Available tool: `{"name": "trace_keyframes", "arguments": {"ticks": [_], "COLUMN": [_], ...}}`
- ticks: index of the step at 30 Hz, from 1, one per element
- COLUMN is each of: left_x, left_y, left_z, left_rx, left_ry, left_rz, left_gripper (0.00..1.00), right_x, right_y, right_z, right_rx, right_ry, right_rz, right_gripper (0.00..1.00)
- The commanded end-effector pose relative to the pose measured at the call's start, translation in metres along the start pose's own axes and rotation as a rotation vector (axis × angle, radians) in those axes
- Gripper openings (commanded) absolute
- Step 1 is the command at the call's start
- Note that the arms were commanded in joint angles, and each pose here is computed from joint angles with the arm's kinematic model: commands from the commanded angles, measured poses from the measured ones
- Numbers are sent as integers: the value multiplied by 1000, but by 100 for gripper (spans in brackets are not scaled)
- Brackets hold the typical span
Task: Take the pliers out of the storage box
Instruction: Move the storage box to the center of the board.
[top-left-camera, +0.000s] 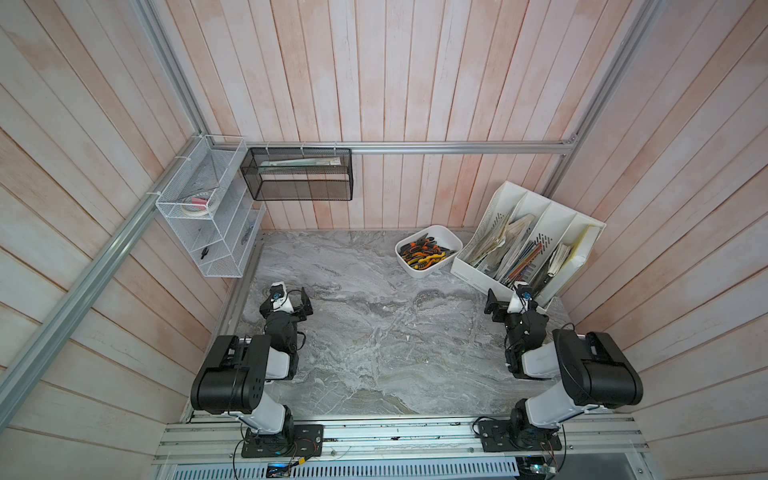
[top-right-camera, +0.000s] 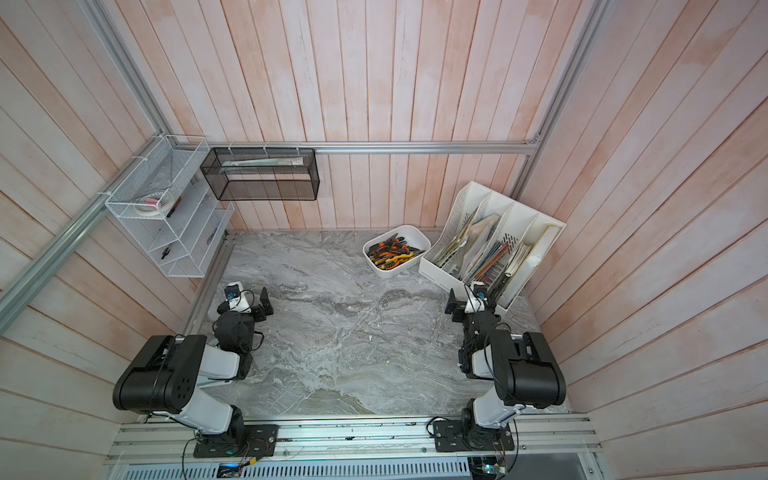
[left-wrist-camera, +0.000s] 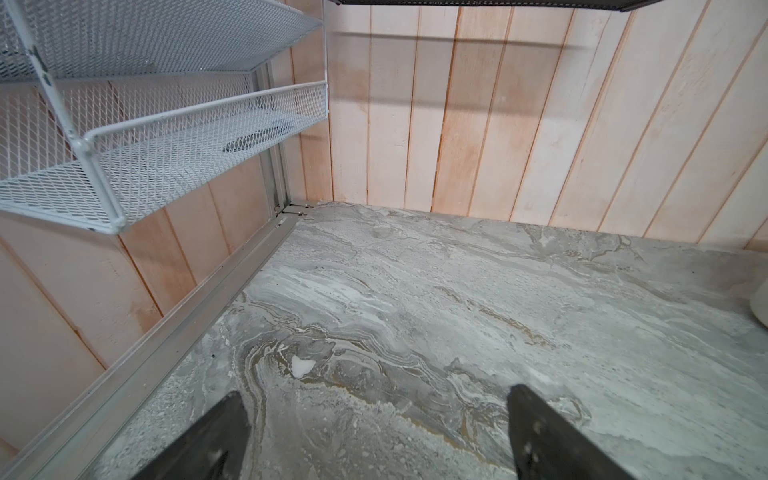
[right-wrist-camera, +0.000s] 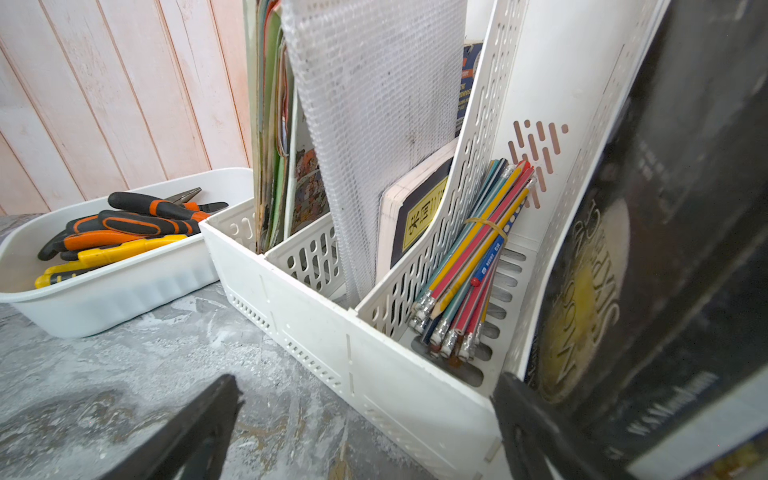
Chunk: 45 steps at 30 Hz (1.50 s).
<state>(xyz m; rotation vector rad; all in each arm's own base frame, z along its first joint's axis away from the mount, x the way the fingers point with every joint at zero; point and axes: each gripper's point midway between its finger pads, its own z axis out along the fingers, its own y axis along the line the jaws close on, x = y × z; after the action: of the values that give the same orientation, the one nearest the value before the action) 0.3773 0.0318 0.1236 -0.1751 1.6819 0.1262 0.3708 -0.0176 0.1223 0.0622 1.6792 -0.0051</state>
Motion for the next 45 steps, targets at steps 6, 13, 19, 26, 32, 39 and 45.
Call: {"name": "trace_keyframes", "arguments": {"ticks": [6,13,19,26,32,39,45], "left_x": [-14,-23,-75,-144,-126,-83,-73], "left_y": [5,-12,-14,-30,-62,-97,-109], "left_z": [-5,-21,-32,-45,-62,-83,-93], "left_rx": [-40,-18,-147,-36,160,372,454], "left_ry": [-49,-119,-167,-72,202,446,485], "left_rz": [-27,44,75,-13,-74,-126,-145], "left_gripper": [100,100,100,100,100,100,100], "right_x": [-35,-68,-70,-63,-46,-18,4], "right_y": [-33,-26,11,111,177,212,223], "right_z": [-11,-23,-32,-30,-3,37,70], "right_rx": [282,231,136,-43,-109,-79,-42], "right_ry": [-67,102,409,735,903,1000,1055], "right_rz": [31,457,489,517,559,563,527], "right_gripper": [98,98,98,91,68,68,69]}}
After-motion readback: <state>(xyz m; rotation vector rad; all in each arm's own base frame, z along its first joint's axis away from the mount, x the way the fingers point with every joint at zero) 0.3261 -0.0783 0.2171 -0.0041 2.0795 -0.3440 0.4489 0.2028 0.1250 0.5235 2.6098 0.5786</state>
